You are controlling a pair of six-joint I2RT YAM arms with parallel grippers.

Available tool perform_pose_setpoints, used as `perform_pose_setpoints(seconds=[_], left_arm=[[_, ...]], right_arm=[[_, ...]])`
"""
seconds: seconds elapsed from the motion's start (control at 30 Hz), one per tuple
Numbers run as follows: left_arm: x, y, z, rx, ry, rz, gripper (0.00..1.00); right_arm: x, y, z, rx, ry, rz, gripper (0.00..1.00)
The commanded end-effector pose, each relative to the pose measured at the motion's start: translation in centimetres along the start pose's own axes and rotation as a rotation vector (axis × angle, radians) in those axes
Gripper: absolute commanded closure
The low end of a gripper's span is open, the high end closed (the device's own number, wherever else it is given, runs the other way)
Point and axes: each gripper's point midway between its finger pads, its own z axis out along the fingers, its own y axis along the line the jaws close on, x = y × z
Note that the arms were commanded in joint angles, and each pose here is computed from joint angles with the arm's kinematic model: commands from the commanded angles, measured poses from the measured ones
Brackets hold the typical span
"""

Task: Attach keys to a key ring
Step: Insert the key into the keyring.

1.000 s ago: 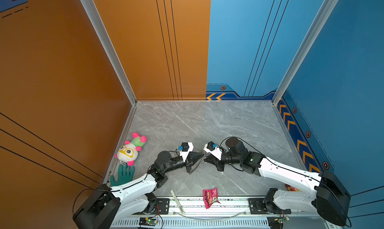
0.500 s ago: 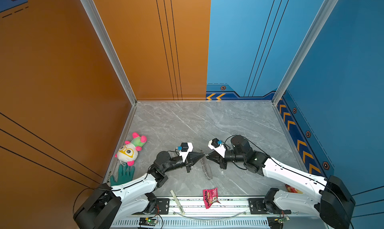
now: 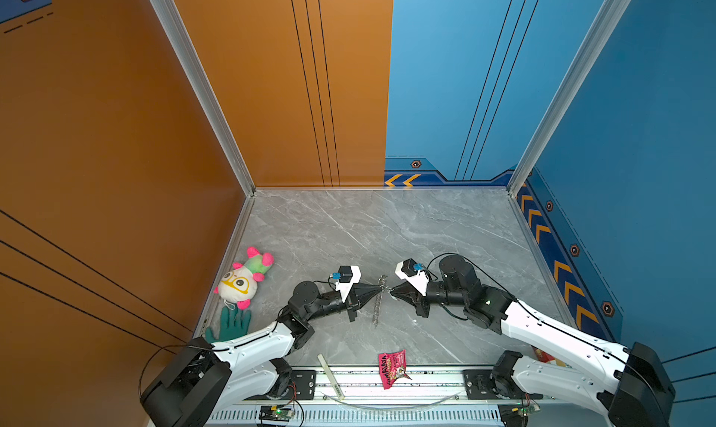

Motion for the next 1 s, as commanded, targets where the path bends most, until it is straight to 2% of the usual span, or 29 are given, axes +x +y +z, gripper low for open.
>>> perform_pose_setpoints(seconds=[0.0, 0.17, 0.3, 0.47, 0.8, 0.97], left_arm=[[-1.5, -0.4, 0.3, 0.028, -0.038, 0.026, 1.00], [-1.5, -0.4, 0.3, 0.030, -0.036, 0.027, 1.00], [-1.4, -0.6, 0.4, 0.040, -0.033, 0.025, 1.00], [-1.2, -1.2, 0.7, 0.083, -0.018, 0.015, 1.00], [-1.0, -2.2, 0.9, 0.139, -0.004, 0.012, 1.00], [-0.8, -2.3, 1.1, 0.150, 0.005, 0.007, 1.00]], right_arm=[[-0.3, -0.5, -0.6, 0.039, -0.003, -0.008, 0.85], [-0.7, -0.8, -1.1, 0.075, -0.024, -0.014, 0.69], [-1.9, -0.4, -1.5, 0.064, -0.074, -0.024, 0.68], [-3.5, 1.2, -1.1, -0.020, -0.104, -0.035, 0.74], [-2.4, 1.9, 0.1, -0.084, -0.028, -0.032, 0.81], [-2.2, 2.1, 0.1, -0.091, -0.014, -0.032, 0.93]])
